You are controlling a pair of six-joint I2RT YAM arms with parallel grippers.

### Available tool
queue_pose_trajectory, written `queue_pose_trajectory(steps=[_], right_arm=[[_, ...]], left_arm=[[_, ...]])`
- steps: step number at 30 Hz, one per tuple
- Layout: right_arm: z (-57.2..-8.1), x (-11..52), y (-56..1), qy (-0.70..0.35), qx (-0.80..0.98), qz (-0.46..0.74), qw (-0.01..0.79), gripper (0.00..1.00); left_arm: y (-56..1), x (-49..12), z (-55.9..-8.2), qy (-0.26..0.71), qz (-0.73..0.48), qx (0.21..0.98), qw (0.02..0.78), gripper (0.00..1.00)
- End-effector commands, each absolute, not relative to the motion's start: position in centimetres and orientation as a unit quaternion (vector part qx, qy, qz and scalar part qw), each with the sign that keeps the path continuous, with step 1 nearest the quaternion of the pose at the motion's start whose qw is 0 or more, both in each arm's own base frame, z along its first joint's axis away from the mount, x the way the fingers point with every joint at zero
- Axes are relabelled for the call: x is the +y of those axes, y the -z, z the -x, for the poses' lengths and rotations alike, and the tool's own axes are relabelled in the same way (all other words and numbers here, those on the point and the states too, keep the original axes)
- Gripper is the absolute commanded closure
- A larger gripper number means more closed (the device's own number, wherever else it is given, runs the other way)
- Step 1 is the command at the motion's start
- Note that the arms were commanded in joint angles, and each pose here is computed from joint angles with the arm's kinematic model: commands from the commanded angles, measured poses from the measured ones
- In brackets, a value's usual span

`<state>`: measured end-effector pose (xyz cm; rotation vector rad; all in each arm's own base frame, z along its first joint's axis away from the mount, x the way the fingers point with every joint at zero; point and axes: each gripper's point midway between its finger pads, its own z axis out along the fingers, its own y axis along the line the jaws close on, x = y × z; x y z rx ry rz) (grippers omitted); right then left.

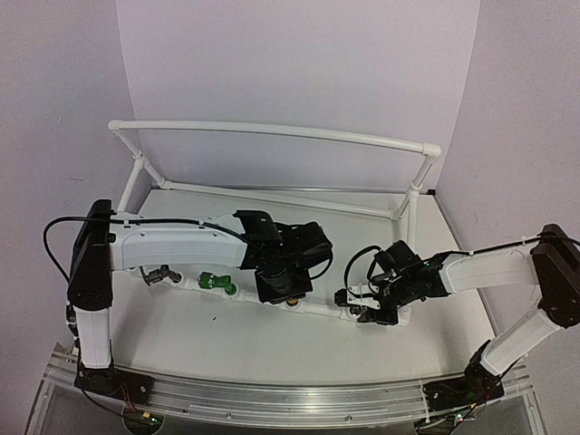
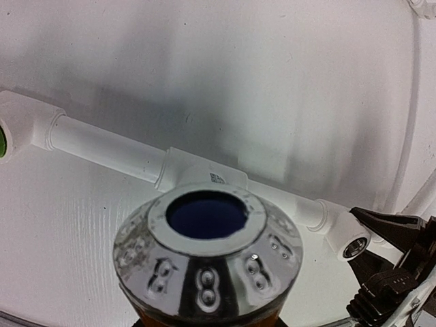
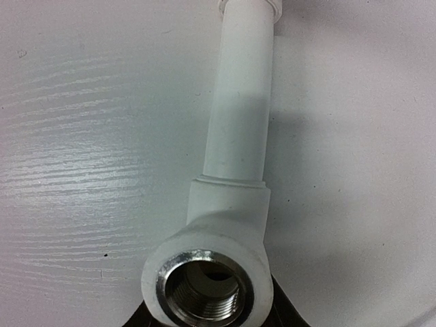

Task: Install the water faucets

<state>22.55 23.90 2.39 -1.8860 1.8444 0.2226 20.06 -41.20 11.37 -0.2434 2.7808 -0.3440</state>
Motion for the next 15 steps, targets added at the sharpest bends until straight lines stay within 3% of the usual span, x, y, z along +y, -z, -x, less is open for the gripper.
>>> queue_pose_trajectory(steps=[1, 15], right_arm=[[-21.4, 26.6, -3.8, -0.153, 0.666, 0.684, 0.256, 0.90], [-21.0, 27.4, -4.3, -0.160, 0.663, 0.685, 0.257, 0.90]], left_arm=[[-11.9, -41.7, -20.5, 0.131, 0.091, 0.974, 0.158, 1.00], [-10.2, -40.5, -20.9, 0.102, 0.114, 0.978, 0.141, 1.00]])
